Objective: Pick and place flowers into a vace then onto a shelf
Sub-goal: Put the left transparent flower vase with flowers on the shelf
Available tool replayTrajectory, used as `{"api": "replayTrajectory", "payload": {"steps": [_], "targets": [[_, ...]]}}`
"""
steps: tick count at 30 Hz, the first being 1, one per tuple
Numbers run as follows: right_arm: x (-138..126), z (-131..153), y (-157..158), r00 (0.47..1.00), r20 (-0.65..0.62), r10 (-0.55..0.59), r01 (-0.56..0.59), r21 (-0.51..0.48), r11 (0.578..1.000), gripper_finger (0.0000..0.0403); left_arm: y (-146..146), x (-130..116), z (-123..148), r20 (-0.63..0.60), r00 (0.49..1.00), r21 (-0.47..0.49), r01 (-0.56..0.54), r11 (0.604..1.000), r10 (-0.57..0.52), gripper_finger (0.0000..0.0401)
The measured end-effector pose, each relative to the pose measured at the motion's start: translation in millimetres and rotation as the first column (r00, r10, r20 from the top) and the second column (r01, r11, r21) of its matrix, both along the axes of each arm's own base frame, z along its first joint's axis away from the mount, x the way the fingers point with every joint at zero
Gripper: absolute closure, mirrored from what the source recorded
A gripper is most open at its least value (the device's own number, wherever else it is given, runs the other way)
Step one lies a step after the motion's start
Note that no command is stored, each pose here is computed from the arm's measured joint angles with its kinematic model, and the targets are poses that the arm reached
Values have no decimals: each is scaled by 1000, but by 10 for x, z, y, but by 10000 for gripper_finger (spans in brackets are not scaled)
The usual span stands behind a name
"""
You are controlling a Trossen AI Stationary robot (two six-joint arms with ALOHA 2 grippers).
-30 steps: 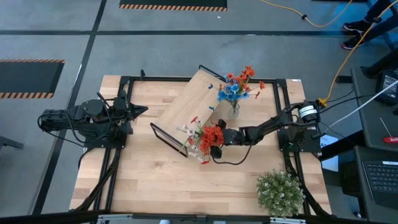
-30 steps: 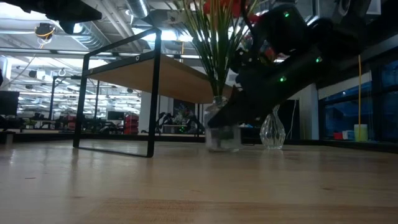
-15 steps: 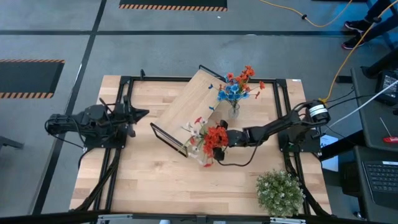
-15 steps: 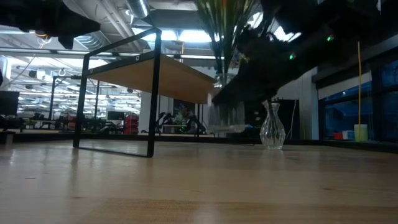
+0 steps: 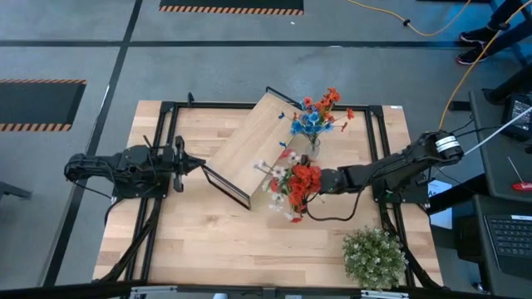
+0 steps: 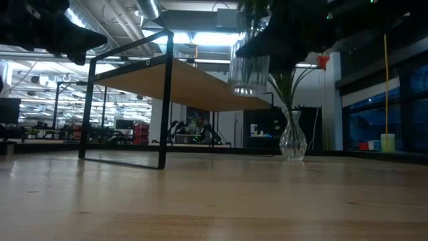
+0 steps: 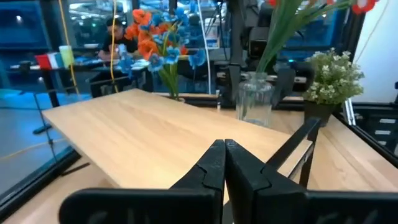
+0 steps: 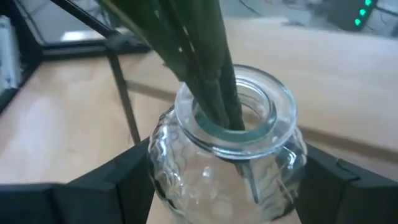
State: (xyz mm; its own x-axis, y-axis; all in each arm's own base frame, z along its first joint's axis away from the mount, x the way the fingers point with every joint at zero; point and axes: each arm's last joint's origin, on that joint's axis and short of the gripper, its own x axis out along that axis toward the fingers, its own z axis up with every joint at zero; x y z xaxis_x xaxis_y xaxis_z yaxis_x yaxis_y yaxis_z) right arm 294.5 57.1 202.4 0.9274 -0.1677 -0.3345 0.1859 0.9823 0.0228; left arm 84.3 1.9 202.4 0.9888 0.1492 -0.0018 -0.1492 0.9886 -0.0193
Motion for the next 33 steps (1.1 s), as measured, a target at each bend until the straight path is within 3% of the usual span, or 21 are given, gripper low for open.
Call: {"api": "replayTrajectory", "payload": {"steps": [6,14,26,33], "targets": [[-44,214,1,994,101,52,-53,7,999,118,-7,27,-66,0,1000,-4,22,1000,-22,397],[60,444,12,991,81,104,-101,-40,994,118,-22,75,-178,14,998,18,64,998,-65,397],[176,699,-135,993,95,71,-65,-63,996,118,-35,96,-257,-1,994,2,106,994,-106,397],[251,746,-222,993,104,50,-42,-79,996,118,-21,95,-251,5,998,-1,57,998,-57,397]]}}
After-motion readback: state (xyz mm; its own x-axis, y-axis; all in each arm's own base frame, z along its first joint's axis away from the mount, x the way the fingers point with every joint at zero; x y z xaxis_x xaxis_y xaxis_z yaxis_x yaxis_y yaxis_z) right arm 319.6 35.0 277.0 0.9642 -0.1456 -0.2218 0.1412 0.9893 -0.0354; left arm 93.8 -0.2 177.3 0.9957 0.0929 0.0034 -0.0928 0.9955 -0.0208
